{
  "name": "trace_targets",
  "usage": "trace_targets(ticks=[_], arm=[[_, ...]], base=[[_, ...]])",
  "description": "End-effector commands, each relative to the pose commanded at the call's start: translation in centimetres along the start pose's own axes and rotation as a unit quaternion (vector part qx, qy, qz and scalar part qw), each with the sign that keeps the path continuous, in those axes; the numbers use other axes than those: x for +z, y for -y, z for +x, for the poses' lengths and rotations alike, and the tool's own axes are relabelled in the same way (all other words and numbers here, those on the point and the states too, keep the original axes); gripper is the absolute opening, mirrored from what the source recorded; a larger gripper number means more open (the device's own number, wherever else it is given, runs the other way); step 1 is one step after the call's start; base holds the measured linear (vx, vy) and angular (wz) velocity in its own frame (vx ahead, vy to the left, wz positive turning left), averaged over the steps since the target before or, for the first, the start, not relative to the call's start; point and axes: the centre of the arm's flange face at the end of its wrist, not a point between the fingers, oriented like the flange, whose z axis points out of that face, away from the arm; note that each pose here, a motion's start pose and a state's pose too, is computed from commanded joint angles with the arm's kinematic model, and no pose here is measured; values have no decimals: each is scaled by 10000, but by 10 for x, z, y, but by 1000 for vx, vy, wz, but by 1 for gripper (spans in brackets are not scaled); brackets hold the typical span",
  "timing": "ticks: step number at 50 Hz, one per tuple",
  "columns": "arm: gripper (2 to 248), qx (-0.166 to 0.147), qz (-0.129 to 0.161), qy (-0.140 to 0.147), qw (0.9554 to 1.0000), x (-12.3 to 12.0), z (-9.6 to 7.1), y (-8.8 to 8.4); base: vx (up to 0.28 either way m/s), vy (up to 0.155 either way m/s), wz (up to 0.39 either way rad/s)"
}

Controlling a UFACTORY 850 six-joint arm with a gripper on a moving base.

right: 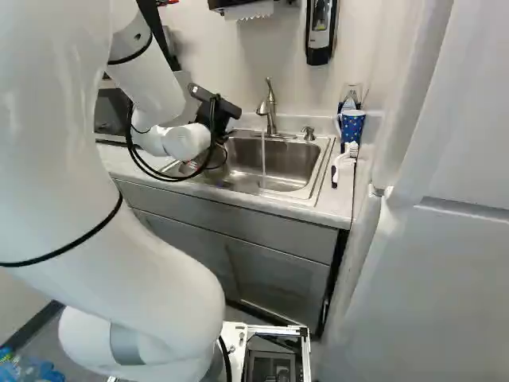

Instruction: Rinse the cup and place it in the tray

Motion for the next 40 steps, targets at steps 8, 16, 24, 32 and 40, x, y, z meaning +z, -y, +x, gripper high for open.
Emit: trace_targets(ticks=[8,16,24,32,40], arm=[[120,-422,0,0,9991,0,0,0],[120,-841,0,0,9965,0,0,0],[120,-1260,0,0,9920,0,0,0],[120,-1676,0,0,9859,0,0,0],[120,-2089,0,0,9779,0,0,0]], base=[[0,0,0],[0,0,0],[0,0,0],[0,0,0],[0,0,0]])
